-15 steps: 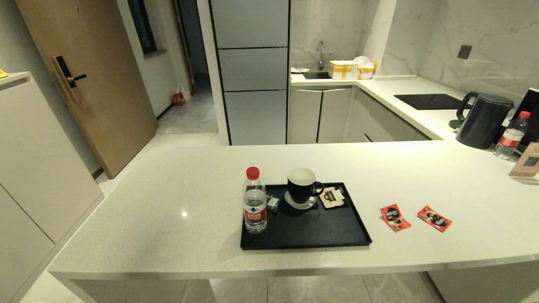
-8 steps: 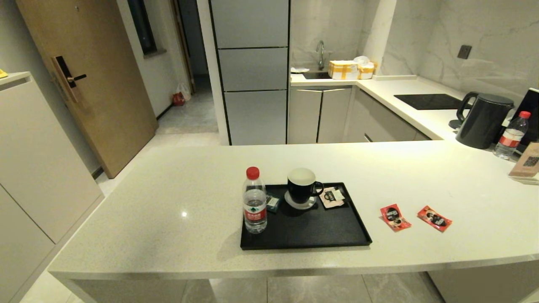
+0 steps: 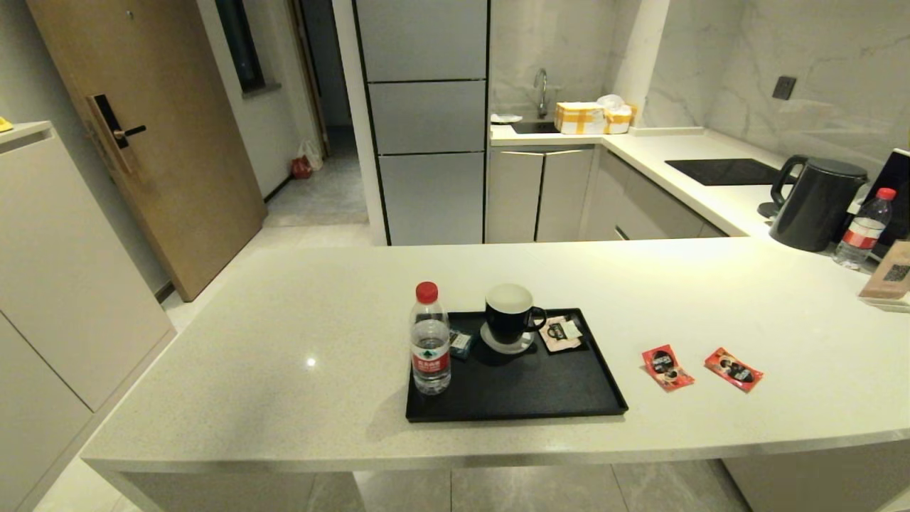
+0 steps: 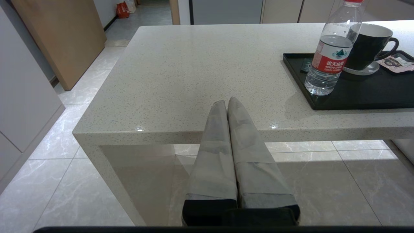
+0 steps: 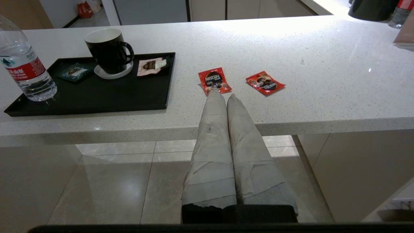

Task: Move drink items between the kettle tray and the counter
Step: Return the tea bag to its original position

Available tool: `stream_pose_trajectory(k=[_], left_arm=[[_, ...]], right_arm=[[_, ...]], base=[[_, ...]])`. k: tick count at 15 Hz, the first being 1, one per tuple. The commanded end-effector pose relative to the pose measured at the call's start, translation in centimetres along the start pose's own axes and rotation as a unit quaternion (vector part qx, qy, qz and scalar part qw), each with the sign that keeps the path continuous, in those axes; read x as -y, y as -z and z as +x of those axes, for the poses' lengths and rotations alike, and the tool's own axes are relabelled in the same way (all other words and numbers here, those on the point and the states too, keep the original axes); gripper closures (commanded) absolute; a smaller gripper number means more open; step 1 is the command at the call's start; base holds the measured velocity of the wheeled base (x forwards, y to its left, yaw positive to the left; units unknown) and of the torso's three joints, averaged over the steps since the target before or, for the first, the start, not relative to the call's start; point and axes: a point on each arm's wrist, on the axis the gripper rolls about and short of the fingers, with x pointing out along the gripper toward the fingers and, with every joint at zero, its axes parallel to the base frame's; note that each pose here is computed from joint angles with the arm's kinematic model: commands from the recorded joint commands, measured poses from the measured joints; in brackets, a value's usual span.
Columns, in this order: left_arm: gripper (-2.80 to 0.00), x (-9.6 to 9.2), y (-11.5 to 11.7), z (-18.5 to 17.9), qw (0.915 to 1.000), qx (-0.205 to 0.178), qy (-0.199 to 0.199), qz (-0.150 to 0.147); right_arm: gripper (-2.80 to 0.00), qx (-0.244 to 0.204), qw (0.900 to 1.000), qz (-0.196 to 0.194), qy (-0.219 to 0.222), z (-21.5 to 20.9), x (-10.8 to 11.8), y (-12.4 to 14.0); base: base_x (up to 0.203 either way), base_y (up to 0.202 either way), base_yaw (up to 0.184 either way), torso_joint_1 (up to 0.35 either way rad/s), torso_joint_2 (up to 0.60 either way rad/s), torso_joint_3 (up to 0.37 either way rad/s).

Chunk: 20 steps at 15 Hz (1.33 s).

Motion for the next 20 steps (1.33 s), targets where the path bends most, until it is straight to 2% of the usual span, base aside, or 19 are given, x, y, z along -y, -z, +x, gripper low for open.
stream_pose_trajectory(k=[1,20], left_arm=[[0.0,0.0,0.0,0.0,1.0,0.0,0.0,0.0],[0.0,0.0,0.0,0.0,1.0,0.0,0.0,0.0]], right_arm=[[0.0,0.0,1.0,0.0,0.0,0.0,0.0,-0.01],[0.0,0.0,1.0,0.0,0.0,0.0,0.0,-0.01]], base=[[0.0,0.0,0.0,0.0,0.0,0.0],[0.0,0.0,0.0,0.0,0.0,0.0]])
